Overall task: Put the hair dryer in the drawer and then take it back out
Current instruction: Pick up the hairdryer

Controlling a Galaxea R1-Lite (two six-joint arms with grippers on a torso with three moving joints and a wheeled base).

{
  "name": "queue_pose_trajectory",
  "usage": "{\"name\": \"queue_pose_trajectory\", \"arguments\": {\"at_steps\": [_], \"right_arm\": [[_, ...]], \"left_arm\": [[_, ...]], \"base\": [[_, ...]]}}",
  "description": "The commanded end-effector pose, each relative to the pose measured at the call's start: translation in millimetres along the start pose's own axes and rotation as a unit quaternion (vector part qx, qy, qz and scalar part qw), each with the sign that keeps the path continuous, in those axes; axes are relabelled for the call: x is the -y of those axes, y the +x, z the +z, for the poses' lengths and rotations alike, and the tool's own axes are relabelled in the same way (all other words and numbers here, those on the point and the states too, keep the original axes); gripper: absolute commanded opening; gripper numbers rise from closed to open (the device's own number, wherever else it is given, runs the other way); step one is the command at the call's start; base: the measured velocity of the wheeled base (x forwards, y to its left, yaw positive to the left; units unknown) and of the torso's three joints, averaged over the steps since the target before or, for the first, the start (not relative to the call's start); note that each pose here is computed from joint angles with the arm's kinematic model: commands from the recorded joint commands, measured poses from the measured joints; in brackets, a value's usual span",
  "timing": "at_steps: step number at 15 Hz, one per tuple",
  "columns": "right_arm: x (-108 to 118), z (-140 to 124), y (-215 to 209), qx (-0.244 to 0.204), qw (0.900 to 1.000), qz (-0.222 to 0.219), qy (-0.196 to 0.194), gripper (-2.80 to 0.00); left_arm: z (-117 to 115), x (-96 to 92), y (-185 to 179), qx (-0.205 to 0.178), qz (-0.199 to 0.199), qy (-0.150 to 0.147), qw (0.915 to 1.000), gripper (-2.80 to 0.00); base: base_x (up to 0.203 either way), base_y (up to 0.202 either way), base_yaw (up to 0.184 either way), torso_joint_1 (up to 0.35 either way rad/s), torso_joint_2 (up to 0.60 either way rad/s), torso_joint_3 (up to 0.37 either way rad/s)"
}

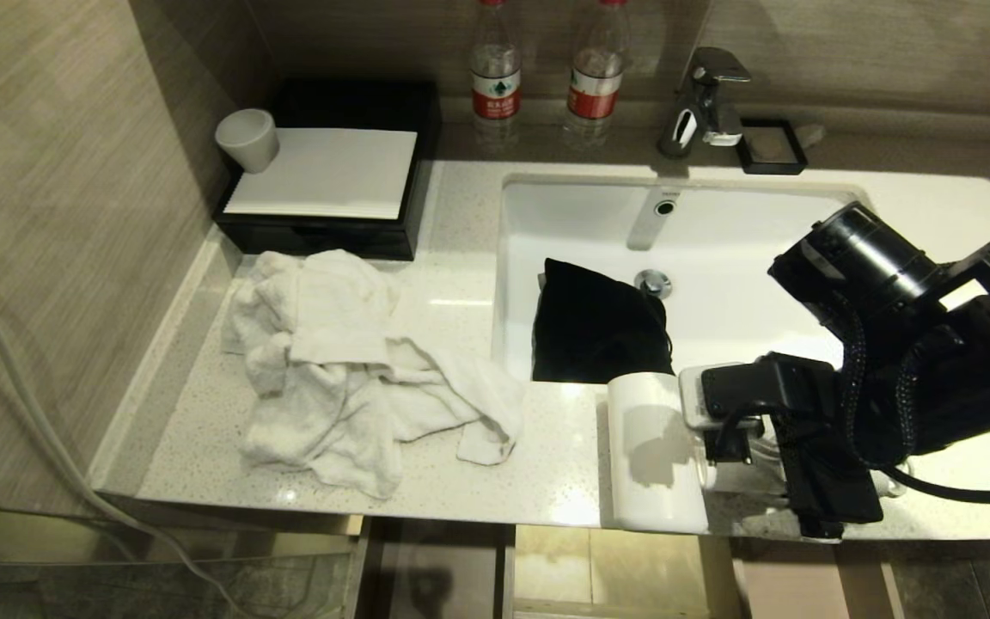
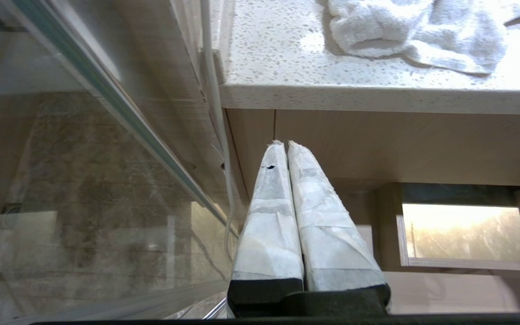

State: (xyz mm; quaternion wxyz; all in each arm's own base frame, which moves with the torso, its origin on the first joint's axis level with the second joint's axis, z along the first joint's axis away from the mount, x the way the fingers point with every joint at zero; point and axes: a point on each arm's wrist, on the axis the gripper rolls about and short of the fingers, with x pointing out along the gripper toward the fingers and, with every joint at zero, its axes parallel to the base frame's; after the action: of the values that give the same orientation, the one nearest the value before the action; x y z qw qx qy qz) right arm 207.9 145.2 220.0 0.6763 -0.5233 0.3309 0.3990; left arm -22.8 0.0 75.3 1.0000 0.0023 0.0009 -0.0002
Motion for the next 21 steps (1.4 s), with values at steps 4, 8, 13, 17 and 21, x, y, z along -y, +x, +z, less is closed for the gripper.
{"name": "queue_pose_trajectory", "arguments": {"at_steps": [4,8,13,17,21], "right_arm": [[-1.8,8.1,7.8,0.005,1.000,0.005,0.001,0.00],[-2.8,12.2,11.5,0.014,1.000,0.003,-0.002,0.00],[-4.7,15.4,20.3,0.026,1.000,-0.007,-0.003,0.00],[-3.0,19.1,32.9,0.028,1.000,-0.009,-0.003,0.00],[-2.6,19.6,33.6,0.029,1.000,-0.010,-0.003,0.00]], "left_arm": [[-0.4,0.0,0.1,-0.001,0.000,0.000,1.0000,-2.80],[-0.4,0.0,0.1,-0.001,0.000,0.000,1.0000,-2.80],[-0.4,0.0,0.1,-0.001,0.000,0.000,1.0000,-2.80],[-0.4,0.0,0.1,-0.001,0.000,0.000,1.0000,-2.80],[-0.4,0.0,0.1,-0.001,0.000,0.000,1.0000,-2.80]], "base": [[0.000,0.000,0.000,0.000,0.00,0.000],[0.000,0.000,0.000,0.000,0.00,0.000],[0.000,0.000,0.000,0.000,0.00,0.000],[0.000,0.000,0.000,0.000,0.00,0.000],[0.000,0.000,0.000,0.000,0.00,0.000]]}}
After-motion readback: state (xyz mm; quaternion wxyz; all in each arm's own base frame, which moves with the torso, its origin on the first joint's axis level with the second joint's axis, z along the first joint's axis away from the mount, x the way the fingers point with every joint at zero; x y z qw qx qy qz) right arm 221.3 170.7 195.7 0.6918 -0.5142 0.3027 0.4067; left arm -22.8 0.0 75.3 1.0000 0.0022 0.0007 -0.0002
